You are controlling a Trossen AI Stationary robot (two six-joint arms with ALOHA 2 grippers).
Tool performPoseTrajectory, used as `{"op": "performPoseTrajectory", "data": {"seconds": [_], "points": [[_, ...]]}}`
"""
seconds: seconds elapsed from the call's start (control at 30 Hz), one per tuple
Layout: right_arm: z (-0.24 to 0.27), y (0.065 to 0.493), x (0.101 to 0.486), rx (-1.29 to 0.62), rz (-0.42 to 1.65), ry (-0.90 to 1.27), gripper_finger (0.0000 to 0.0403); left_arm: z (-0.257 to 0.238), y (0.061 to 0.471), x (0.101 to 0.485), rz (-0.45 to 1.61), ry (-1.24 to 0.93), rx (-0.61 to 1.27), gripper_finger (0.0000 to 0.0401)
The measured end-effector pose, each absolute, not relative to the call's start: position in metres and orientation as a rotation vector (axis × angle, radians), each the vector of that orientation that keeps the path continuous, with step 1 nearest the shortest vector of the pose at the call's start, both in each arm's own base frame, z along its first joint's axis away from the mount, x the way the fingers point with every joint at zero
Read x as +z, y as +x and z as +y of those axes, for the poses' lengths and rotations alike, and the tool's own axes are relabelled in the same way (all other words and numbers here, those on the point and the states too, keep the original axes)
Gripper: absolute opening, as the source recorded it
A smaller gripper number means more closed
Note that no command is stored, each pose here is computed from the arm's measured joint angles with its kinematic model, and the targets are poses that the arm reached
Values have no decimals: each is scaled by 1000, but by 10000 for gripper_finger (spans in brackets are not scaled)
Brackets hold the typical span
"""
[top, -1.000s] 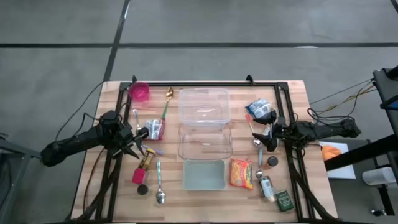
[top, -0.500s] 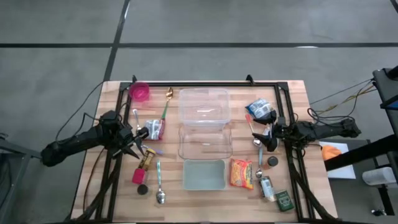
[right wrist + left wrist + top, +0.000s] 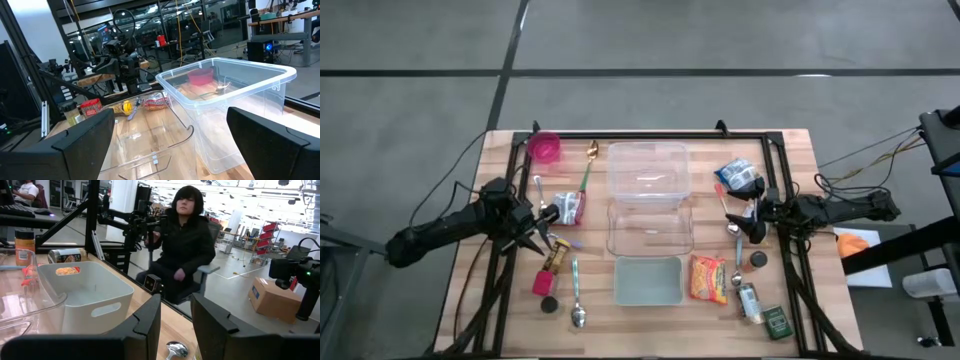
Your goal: Pick & Place Food Item
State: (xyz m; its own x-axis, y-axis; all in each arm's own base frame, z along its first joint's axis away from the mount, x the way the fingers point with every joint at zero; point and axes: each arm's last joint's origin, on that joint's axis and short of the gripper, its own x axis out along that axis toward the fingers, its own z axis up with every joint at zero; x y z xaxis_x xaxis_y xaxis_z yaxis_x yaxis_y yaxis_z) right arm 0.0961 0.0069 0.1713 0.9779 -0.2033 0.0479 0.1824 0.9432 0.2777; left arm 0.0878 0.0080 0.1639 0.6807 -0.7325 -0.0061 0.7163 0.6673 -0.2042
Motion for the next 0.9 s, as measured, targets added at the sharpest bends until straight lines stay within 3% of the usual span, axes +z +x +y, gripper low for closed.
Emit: {"op": "performPoseTrajectory", "data": {"seconds": [0.13, 0.23, 0.3, 0.53, 0.63, 0.77, 0.9], "points": [[7, 96, 171, -192, -78, 302, 381, 8, 88, 164, 90, -191, -818, 111], [9, 96, 179, -83, -165, 656, 381, 8, 88, 164, 90, -191, -818, 111], [10, 96, 188, -23, -249, 758, 381, 8, 88, 164, 91, -192, -818, 111], [17, 94, 216, 319, -444, 644, 381, 8, 88, 163, 98, -199, -818, 111], [19, 96, 229, 349, -465, 635, 381, 8, 88, 163, 99, -200, -817, 111], [21, 106, 254, 334, -353, 622, 381, 8, 88, 163, 100, -202, -818, 111], [23, 122, 268, 212, -10, 546, 381, 8, 88, 163, 101, -203, -817, 111]]}}
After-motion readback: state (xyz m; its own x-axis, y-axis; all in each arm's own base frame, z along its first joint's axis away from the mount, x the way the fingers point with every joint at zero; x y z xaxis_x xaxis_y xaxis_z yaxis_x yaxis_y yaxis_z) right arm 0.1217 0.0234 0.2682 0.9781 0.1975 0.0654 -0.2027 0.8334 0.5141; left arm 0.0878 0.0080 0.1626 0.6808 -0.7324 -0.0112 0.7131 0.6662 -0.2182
